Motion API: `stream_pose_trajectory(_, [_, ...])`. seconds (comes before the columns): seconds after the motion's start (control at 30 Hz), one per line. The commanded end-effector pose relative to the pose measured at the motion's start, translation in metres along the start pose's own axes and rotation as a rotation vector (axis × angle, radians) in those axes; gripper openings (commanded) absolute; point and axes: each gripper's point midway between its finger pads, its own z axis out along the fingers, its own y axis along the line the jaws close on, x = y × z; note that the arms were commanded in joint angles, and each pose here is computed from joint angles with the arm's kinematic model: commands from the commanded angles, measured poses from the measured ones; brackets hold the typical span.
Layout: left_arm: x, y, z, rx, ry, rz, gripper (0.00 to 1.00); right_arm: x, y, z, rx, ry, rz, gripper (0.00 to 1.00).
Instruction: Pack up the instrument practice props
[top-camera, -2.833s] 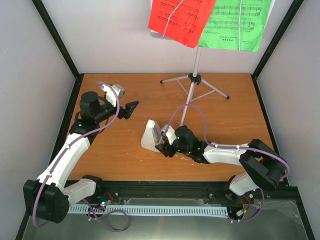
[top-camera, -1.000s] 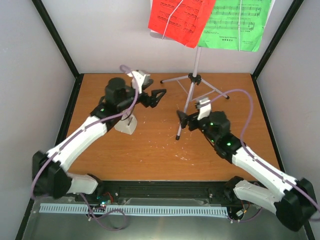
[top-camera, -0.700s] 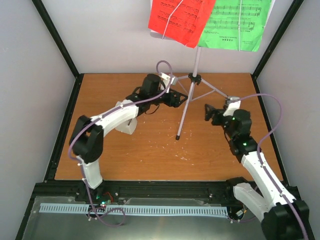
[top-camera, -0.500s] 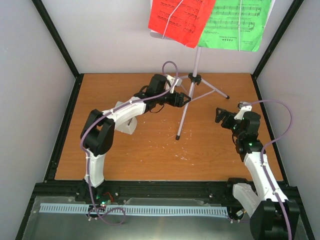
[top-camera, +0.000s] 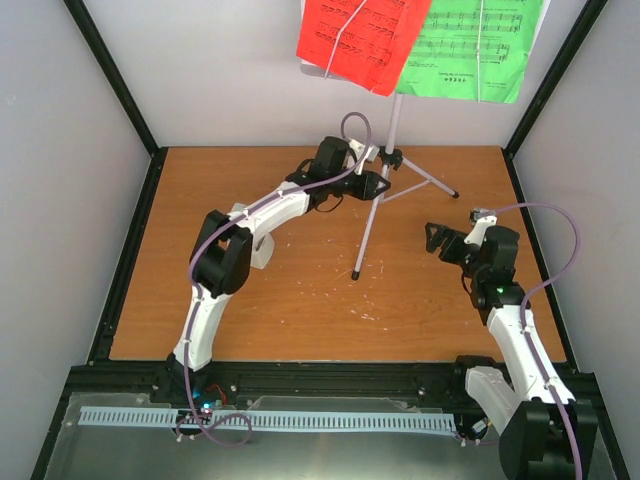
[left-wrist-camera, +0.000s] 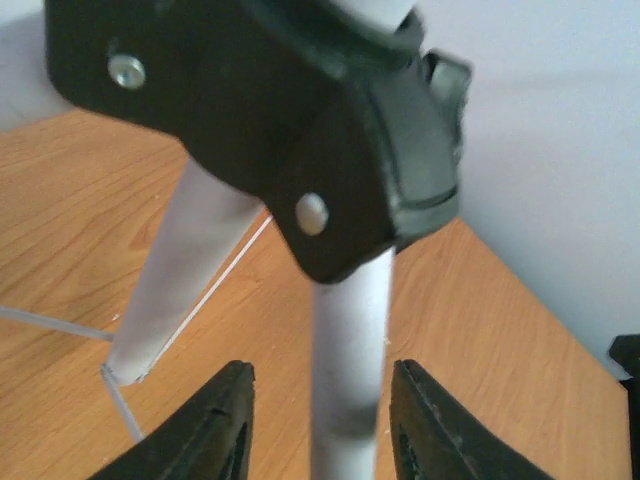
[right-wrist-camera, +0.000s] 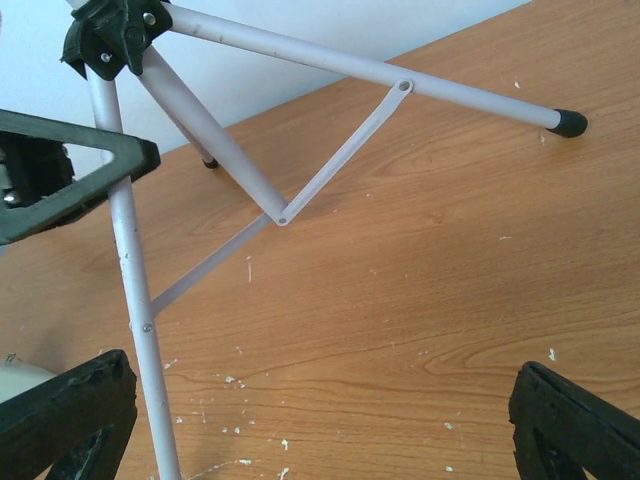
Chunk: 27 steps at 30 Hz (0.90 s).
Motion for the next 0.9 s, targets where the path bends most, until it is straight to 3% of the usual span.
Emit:
stream_pose_trajectory(0.0, [-0.004,-0.002,0.002,-0.006,0.008,0.019,0.33,-0.005,0.005,-0.007,-0.017,-0.017,0.005,1.00])
stream_pose_trajectory(0.17, [0.005,-0.007,-0.006,0.004,0.034,0.031,0.13,-0.012,0.019,-0.016,-0.069,-0.026,-0.013,1.00])
stream_pose_trajectory(0.27, [0.017,-0.010,-0.018,-0.004,0.048,0.024,0.06,-0.017,0.018,-0.022,-0.040,-0.033,-0.031,1.00])
stream_pose_trajectory(0.87, [0.122,-0.043,-0.122,-0.013,0.137,-0.080,0.04,0.006,0.046,-0.044,-0.197,0.022,0.026,1.00])
